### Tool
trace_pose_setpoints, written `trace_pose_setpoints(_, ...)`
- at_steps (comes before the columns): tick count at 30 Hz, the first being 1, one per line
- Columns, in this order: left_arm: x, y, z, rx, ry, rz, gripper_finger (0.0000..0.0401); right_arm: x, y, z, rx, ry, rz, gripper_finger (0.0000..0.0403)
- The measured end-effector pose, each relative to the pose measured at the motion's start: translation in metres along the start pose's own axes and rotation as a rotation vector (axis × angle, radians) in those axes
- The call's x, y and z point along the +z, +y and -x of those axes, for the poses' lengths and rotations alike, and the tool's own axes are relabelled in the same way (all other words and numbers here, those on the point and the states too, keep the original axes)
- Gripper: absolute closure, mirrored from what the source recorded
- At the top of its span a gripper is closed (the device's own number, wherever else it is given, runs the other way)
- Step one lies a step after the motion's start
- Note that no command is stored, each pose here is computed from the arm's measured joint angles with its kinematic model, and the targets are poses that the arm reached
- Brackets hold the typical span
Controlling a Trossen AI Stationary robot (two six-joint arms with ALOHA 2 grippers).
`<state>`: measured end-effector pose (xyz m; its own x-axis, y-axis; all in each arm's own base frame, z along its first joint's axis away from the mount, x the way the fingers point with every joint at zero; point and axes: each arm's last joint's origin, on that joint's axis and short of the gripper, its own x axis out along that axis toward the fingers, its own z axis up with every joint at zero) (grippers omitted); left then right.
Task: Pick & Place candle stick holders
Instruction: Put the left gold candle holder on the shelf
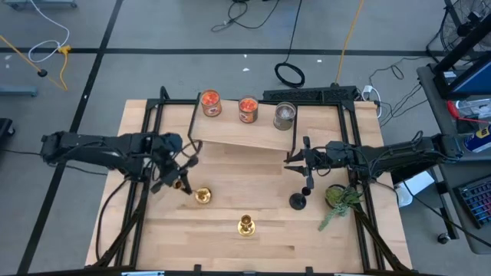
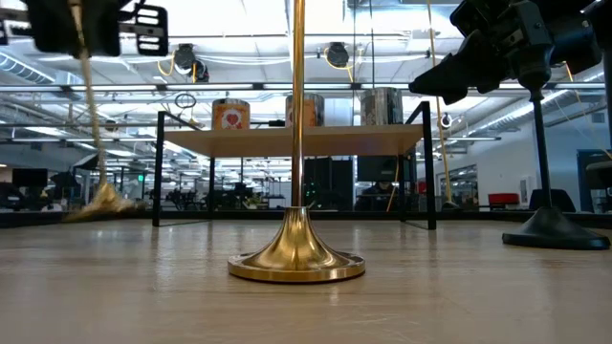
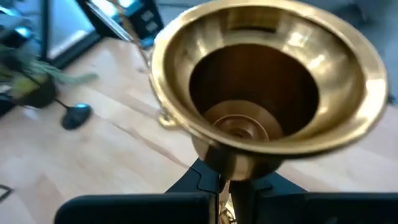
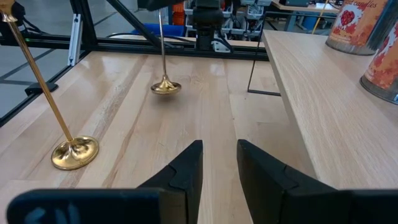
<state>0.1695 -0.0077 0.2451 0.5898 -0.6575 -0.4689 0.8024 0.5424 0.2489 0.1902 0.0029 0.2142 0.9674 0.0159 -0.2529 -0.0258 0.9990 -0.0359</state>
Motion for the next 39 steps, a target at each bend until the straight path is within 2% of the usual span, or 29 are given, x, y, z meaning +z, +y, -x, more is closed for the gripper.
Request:
trace_pose_setpoints(6, -0.004, 0.015, 0.013, 0.123, -0.025, 0.012, 0.0387, 0.0, 0.0, 0.0, 0.0, 0.0, 0.0, 0.0309)
trace_pose_setpoints(11, -0.006, 0.024, 0.02, 0.192, -0.049, 0.076, 0.0387, 0.0, 0.0, 0.0, 0.0, 0.0, 0.0, 0.0307)
trace_pose_setpoints(18, -0.004, 0.028, 0.023, 0.215, -0.09, 0.169, 0.0387, 0.0, 0.0, 0.0, 0.0, 0.0, 0.0, 0.0308)
trace_pose_setpoints(24, 0.003, 0.032, 0.027, 0.243, -0.147, 0.15, 0.0387, 0.0, 0.0, 0.0, 0.0, 0.0, 0.0, 0.0309)
trace_pose_setpoints(30, 0.018, 0.043, 0.042, 0.309, -0.224, 0.312, 0.0387, 0.0, 0.0, 0.0, 0.0, 0.0, 0.0, 0.0307)
trace_pose_setpoints(39, 0.036, 0.06, 0.07, 0.491, -0.285, 0.429, 0.0387, 0.0, 0.0, 0.0, 0.0, 0.0, 0.0, 0.0307)
